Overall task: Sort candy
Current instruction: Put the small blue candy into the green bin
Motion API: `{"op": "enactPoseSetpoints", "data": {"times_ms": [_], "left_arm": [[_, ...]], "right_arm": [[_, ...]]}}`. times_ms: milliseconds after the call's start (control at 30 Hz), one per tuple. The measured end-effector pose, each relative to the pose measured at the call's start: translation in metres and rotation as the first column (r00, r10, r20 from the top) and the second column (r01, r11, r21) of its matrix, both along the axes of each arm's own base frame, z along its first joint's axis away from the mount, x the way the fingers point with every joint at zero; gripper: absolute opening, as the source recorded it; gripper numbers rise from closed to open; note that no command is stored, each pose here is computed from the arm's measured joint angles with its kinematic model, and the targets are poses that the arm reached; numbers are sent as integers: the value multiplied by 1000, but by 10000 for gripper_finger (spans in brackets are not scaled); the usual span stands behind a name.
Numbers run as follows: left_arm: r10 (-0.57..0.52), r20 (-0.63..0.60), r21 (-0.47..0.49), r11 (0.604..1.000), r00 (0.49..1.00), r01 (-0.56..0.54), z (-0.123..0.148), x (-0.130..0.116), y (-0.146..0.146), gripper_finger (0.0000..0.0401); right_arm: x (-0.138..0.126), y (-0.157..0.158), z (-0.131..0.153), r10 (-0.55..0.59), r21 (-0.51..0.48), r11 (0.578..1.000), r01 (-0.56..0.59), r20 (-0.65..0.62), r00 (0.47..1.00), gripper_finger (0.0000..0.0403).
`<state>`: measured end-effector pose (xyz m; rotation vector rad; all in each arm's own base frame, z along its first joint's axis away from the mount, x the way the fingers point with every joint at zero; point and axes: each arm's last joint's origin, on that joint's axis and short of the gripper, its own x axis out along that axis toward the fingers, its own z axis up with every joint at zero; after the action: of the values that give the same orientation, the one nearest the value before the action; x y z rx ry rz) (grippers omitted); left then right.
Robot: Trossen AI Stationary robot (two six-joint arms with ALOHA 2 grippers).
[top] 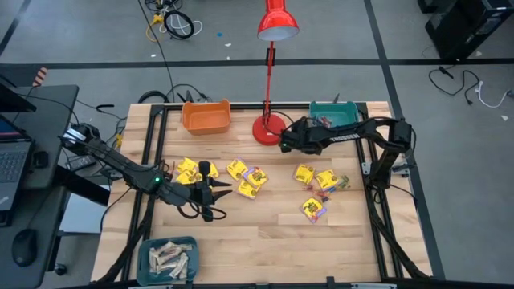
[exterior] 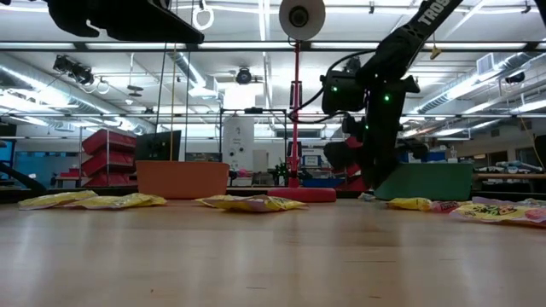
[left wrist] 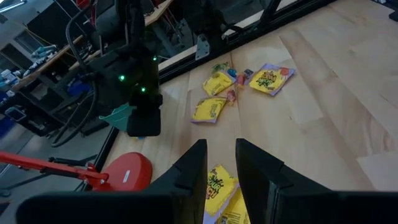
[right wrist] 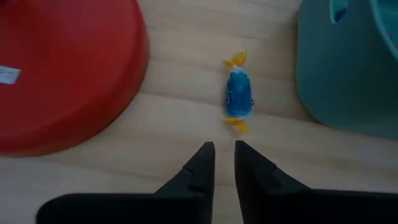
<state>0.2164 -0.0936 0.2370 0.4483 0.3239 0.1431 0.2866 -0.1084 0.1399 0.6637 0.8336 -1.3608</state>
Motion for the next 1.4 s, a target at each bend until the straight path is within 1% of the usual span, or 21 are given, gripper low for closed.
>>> {"op": "enactPoseSetpoints", "data": {"times_ms": [167,333,967,1100,1400], "left_arm": [[1,-27,14,1000,1000,0,-3,-1,0,88],[1,-33,17,1000,999,0,-3,-1,1,88],[1,-40,19,1000,999,-1,-4,-1,1,88],[2,-41,19,1000,999,-1,-4,-1,1,88],[1,-45,21,1000,999,0,-4,-2,1,88]], "right_arm": [[-1,-2,-1,-13,-9,1000,13,8,1000,77],[3,-4,0,4,-36,999,-3,37,999,91],[3,-4,0,4,-44,999,-2,41,999,94],[-2,-2,-6,-5,-39,999,7,35,999,95],[-8,2,-22,-13,-68,997,21,105,994,94]]}}
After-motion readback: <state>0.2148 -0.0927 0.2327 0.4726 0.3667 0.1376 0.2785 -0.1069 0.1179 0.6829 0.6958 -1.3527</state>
